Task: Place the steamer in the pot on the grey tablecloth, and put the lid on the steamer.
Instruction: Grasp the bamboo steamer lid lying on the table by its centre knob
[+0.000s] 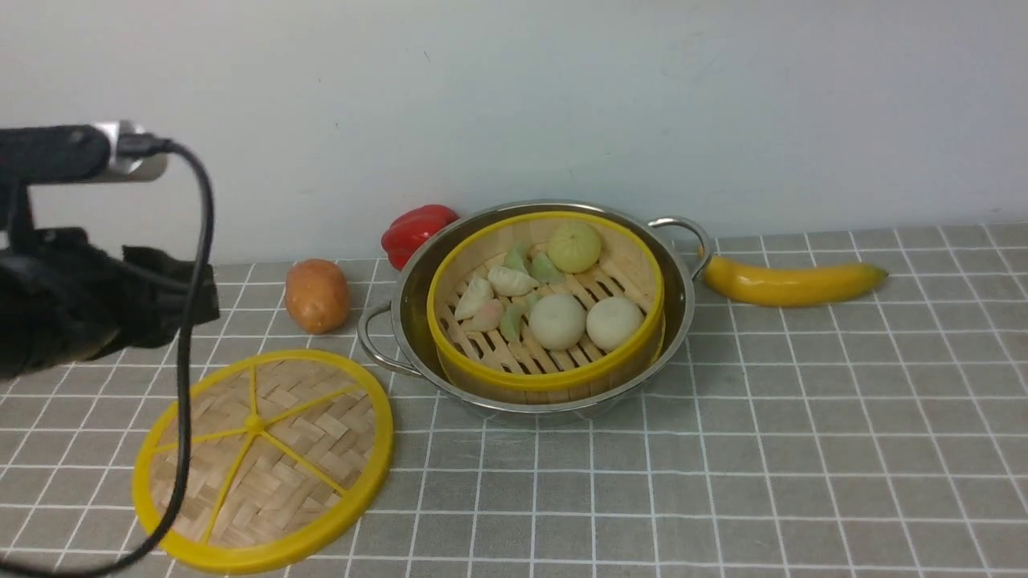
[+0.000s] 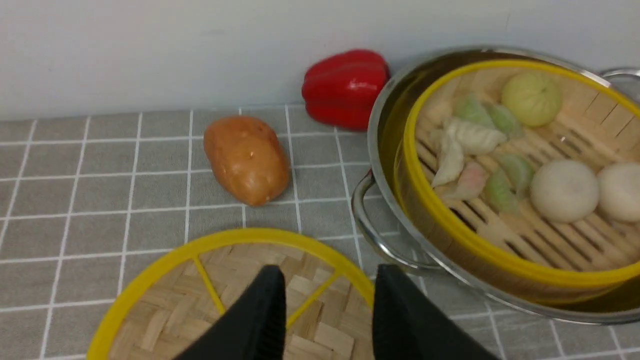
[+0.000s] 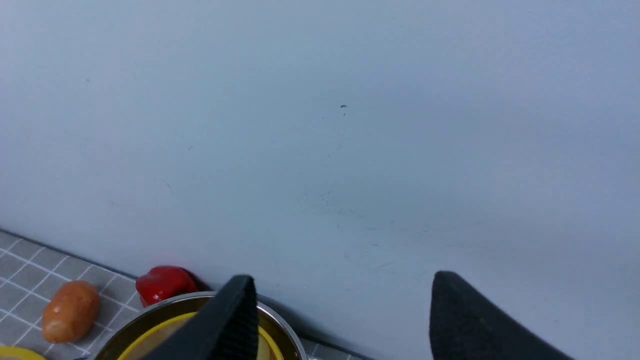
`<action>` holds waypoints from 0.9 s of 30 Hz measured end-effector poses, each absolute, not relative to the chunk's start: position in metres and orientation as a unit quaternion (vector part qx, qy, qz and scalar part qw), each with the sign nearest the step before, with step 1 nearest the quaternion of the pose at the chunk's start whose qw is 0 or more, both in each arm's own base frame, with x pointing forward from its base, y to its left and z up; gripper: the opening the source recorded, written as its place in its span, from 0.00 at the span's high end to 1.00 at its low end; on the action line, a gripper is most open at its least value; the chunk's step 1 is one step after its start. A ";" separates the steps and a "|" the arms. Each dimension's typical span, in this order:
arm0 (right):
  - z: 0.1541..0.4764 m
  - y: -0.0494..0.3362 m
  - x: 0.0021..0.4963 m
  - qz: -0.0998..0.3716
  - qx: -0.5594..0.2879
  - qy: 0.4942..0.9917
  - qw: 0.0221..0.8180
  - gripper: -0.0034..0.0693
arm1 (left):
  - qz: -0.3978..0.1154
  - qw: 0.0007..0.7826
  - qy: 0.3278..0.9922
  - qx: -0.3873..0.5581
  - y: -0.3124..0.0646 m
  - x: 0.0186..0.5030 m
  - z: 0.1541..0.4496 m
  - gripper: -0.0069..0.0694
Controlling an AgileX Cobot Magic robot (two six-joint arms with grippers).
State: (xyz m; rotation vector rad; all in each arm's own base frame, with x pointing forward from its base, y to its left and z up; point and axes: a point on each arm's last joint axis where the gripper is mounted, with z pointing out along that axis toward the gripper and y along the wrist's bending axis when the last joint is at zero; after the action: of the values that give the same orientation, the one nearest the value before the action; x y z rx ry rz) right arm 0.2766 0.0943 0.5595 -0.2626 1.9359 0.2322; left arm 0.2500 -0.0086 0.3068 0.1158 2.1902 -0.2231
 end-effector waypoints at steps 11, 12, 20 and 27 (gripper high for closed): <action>0.515 0.057 0.179 0.061 -0.123 0.855 0.501 0.32 | -0.030 0.185 0.982 -0.036 0.012 0.326 0.259 0.59; 0.512 0.055 0.174 0.058 -0.123 0.856 0.498 0.32 | -0.031 0.178 0.983 -0.037 0.012 0.329 0.254 0.59; 0.493 0.039 0.130 0.061 -0.118 0.856 0.500 0.32 | -0.051 0.135 0.989 -0.029 0.009 0.343 0.221 0.59; 0.498 0.030 0.104 0.076 -0.098 0.843 0.524 0.32 | -0.053 0.126 0.990 -0.030 0.009 0.351 0.204 0.59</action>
State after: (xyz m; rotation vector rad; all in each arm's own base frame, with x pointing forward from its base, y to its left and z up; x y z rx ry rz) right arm 0.1039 0.0298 0.4977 -0.2357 2.0175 0.1825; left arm 0.3506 0.0093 0.2042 -0.0874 2.8834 -0.1540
